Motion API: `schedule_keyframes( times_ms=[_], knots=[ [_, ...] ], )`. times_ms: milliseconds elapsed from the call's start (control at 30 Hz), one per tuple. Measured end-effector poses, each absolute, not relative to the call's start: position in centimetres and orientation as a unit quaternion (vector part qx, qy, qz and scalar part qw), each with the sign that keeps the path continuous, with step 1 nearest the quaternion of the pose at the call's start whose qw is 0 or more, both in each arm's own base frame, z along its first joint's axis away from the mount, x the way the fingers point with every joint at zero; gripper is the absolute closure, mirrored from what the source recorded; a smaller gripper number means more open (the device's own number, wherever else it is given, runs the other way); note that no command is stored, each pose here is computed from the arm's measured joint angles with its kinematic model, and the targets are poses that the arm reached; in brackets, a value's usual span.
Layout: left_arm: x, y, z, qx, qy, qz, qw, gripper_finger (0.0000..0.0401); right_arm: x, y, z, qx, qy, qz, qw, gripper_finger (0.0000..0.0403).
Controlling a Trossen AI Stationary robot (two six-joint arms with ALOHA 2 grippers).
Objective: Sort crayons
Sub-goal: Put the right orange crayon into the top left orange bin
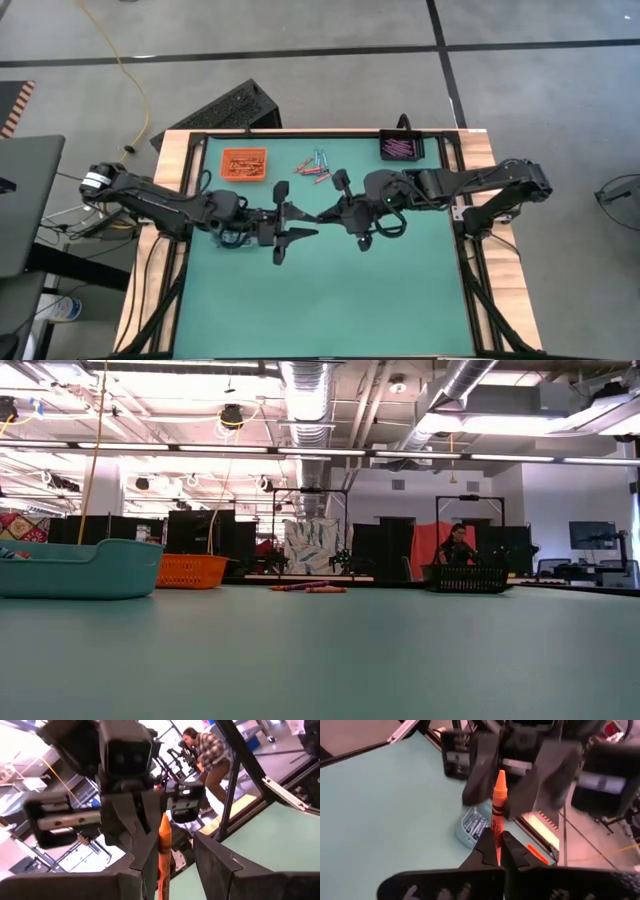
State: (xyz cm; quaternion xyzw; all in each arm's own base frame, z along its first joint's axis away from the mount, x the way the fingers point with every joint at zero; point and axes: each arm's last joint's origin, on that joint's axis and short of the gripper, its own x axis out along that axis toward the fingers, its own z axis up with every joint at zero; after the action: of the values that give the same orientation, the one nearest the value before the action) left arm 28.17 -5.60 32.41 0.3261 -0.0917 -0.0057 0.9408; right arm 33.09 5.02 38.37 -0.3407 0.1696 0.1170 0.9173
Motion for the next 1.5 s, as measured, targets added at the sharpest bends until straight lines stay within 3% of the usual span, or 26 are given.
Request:
schedule_keyframes(
  times_ms=[233, 667, 1067, 1500],
  knots=[
    [30.1, -5.9, 31.9, 0.324, -0.100, 0.028, 0.940, 0.0294, 33.2, 4.9, 38.4, -0.342, 0.164, 0.120, 0.918, 0.0403],
    [30.1, -6.2, 32.1, 0.320, -0.094, 0.051, 0.941, 0.0295, 33.1, 4.5, 38.2, -0.344, 0.182, 0.112, 0.914, 0.0403],
    [29.9, -7.2, 31.8, 0.354, -0.061, 0.076, 0.930, 0.0374, 33.1, 4.4, 37.9, -0.345, 0.194, 0.113, 0.911, 0.0403],
    [29.8, -7.4, 31.4, 0.379, -0.036, 0.081, 0.921, 0.0394, 33.0, 3.8, 37.7, -0.321, 0.214, 0.105, 0.917, 0.0387]
  ],
)
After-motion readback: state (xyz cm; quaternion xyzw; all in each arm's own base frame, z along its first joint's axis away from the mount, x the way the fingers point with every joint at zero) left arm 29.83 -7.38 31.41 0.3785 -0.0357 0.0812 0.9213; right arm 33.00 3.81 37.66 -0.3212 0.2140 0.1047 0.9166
